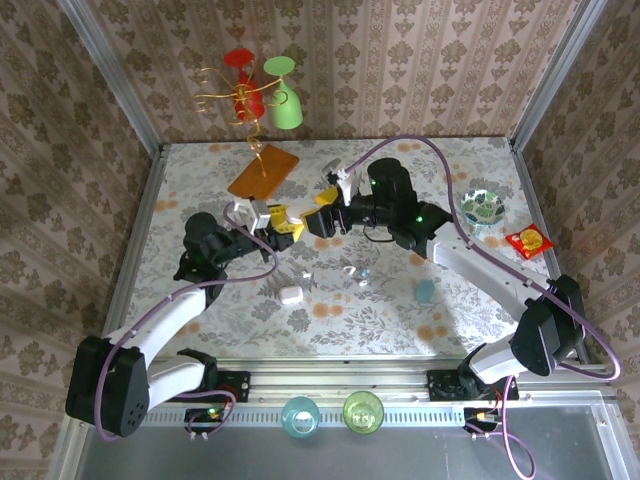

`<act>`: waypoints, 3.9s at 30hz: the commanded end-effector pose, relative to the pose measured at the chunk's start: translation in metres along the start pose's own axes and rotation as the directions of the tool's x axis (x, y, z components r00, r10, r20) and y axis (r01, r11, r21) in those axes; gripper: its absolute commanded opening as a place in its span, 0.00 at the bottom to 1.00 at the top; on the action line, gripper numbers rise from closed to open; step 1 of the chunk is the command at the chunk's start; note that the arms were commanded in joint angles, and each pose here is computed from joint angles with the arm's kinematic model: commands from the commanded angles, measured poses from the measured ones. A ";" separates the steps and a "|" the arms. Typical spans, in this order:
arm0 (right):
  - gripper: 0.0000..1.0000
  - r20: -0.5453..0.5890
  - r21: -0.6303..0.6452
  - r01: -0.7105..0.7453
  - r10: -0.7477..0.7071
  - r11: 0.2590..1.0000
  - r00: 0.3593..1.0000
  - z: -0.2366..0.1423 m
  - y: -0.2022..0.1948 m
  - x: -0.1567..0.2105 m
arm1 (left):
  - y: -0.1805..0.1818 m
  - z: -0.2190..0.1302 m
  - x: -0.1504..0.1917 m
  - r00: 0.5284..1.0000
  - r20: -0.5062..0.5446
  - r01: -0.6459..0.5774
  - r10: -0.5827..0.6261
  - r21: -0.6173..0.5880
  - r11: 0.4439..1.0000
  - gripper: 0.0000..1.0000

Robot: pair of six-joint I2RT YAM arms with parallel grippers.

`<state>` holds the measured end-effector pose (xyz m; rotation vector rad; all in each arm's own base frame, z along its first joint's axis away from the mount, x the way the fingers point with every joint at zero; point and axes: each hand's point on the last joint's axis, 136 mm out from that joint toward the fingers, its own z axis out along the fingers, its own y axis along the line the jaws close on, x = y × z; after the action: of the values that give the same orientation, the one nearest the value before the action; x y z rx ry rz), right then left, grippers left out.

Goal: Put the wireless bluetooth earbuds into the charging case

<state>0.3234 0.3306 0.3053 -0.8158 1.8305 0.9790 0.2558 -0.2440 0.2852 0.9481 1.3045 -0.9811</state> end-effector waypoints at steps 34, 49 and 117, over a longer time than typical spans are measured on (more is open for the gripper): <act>0.82 0.069 -0.034 0.051 -0.048 0.998 0.996 -0.011 0.007 -0.031 | 0.016 -0.008 -0.014 0.995 0.093 0.030 -0.023 -0.075 0.997 0.28; 0.81 -0.001 -0.112 0.074 -0.074 0.991 0.997 0.007 0.005 -0.008 | 0.006 -0.006 -0.023 0.993 0.106 0.060 -0.058 -0.012 0.998 0.27; 0.00 0.108 -0.101 0.131 -0.121 0.986 0.987 -0.005 0.001 -0.022 | -0.013 0.004 -0.025 0.991 0.120 0.040 -0.054 0.110 0.993 0.38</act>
<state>0.3282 0.3354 0.3094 -0.9550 1.6845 1.0773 0.2403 -0.2516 0.2918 0.9423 1.2462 -1.1652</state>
